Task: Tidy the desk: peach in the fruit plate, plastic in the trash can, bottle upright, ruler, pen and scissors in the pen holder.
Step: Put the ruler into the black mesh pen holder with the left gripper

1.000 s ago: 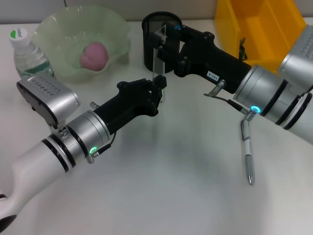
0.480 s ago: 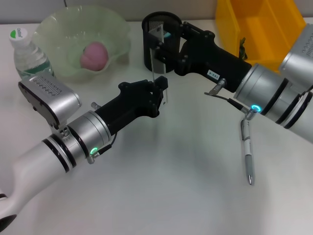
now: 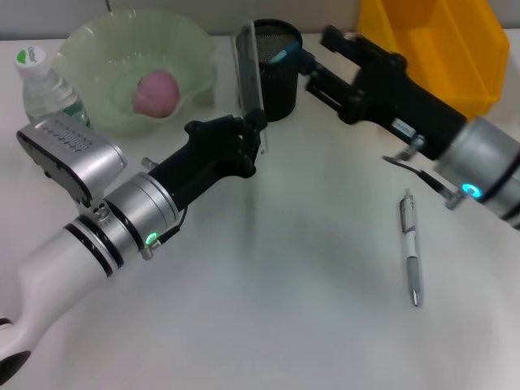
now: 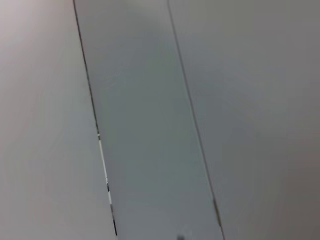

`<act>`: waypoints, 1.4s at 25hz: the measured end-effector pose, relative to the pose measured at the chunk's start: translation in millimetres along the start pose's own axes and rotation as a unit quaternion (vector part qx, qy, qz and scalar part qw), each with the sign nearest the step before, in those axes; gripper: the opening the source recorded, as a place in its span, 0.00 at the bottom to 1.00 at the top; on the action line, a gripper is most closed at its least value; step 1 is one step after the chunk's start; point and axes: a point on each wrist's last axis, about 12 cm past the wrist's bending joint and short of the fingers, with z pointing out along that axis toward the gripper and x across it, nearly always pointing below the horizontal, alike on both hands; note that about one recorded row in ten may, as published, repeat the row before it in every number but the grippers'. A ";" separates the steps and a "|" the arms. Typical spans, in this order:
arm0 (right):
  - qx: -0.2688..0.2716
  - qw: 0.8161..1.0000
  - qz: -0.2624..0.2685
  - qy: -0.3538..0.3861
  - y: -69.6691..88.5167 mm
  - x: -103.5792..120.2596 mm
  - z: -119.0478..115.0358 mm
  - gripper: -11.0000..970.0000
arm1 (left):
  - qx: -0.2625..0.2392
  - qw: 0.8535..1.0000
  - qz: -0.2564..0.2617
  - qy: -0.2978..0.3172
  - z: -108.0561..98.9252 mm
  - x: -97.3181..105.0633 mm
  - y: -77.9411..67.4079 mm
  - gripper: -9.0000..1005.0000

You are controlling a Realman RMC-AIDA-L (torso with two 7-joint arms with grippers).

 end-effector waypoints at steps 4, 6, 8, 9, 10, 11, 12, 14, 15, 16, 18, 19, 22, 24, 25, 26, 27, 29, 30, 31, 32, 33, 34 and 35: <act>0.014 1.000 0.018 0.010 -5.1 9.9 -25.7 0.71 | -0.005 1.000 0.009 -0.009 4.6 -5.5 3.4 0.03; 0.019 0.999 0.028 0.029 -7.7 15.8 -39.0 0.72 | -0.007 1.000 0.014 -0.017 7.9 -9.2 4.4 0.03; 0.021 0.998 0.036 0.051 -10.0 21.8 -51.6 0.74 | -0.008 1.000 0.016 -0.021 9.6 -11.1 4.7 0.03; 0.023 0.997 0.040 0.060 -10.5 24.7 -57.8 0.74 | -0.009 0.999 0.019 -0.027 12.7 -14.4 5.3 0.03; 0.024 0.997 0.042 0.065 -10.6 26.9 -63.5 0.77 | -0.009 0.999 0.020 -0.035 17.5 -19.0 5.5 0.03; 0.025 0.996 0.042 0.069 -10.4 28.6 -67.8 0.80 | -0.008 0.999 0.021 -0.037 19.1 -20.5 5.6 0.03; 0.027 0.996 0.041 0.076 -9.6 32.4 -75.3 0.83 | -0.003 0.999 0.025 -0.045 26.6 -26.8 4.9 0.03; 0.032 0.995 0.044 0.083 -9.8 35.3 -80.6 0.86 | 0.000 0.998 0.026 -0.049 31.0 -30.5 4.4 0.03; 0.034 0.995 0.045 0.086 -9.8 36.3 -82.3 0.85 | 0.004 0.998 0.028 -0.056 39.4 -37.4 3.4 0.03; 0.034 0.995 0.045 0.086 -9.8 36.3 -82.3 0.85 | 0.004 0.998 0.028 -0.056 39.4 -37.4 3.4 0.03; 0.037 0.994 0.047 0.090 -9.8 38.0 -85.1 0.85 | 0.003 0.998 0.029 -0.062 45.3 -42.4 3.3 0.03; 0.038 0.994 0.046 0.091 -9.6 38.7 -86.2 0.85 | 0.001 0.997 0.031 -0.065 50.1 -46.3 3.6 0.03; 0.040 0.994 0.041 0.094 -8.4 40.5 -89.5 0.85 | -0.011 0.996 0.041 -0.073 63.7 -56.9 4.4 0.03; 0.039 0.994 0.037 0.095 -7.3 41.3 -90.4 0.85 | -0.015 0.996 0.045 -0.075 67.9 -60.0 4.6 0.03; 0.038 0.994 0.036 0.095 -6.9 41.5 -90.3 0.85 | -0.020 0.996 0.049 -0.075 76.2 -65.6 4.2 0.03; 0.036 0.994 0.035 0.096 -6.4 41.8 -90.0 0.85 | -0.024 0.996 0.051 -0.070 81.3 -67.8 4.4 0.03; 0.032 0.994 0.034 0.097 -5.7 41.8 -88.5 0.85 | -0.030 0.996 0.053 -0.062 88.0 -70.6 4.7 0.03; 0.029 0.994 0.032 0.098 -5.9 41.6 -86.6 0.85 | -0.042 0.996 0.057 -0.053 95.9 -74.1 5.1 0.03; 0.029 0.994 0.032 0.098 -5.9 41.6 -86.6 0.85 | -0.042 0.996 0.057 -0.053 95.9 -74.1 5.1 0.03; 0.027 0.994 0.031 0.100 -5.9 41.6 -85.6 0.85 | -0.049 0.996 0.060 -0.051 98.6 -75.3 5.1 0.03; 0.023 0.994 0.030 0.104 -5.6 42.2 -84.5 0.85 | -0.063 0.995 0.066 -0.045 103.0 -76.9 5.4 0.03; 0.023 0.994 0.030 0.104 -5.6 42.2 -84.5 0.85 | -0.063 0.995 0.066 -0.045 103.0 -76.9 5.4 0.03; 0.022 0.994 0.028 0.106 -5.3 42.7 -84.6 0.85 | -0.070 0.994 0.068 -0.043 104.4 -77.5 6.0 0.03; 0.022 0.994 0.026 0.108 -5.2 43.2 -85.0 0.85 | -0.074 0.994 0.072 -0.039 105.3 -77.4 6.5 0.03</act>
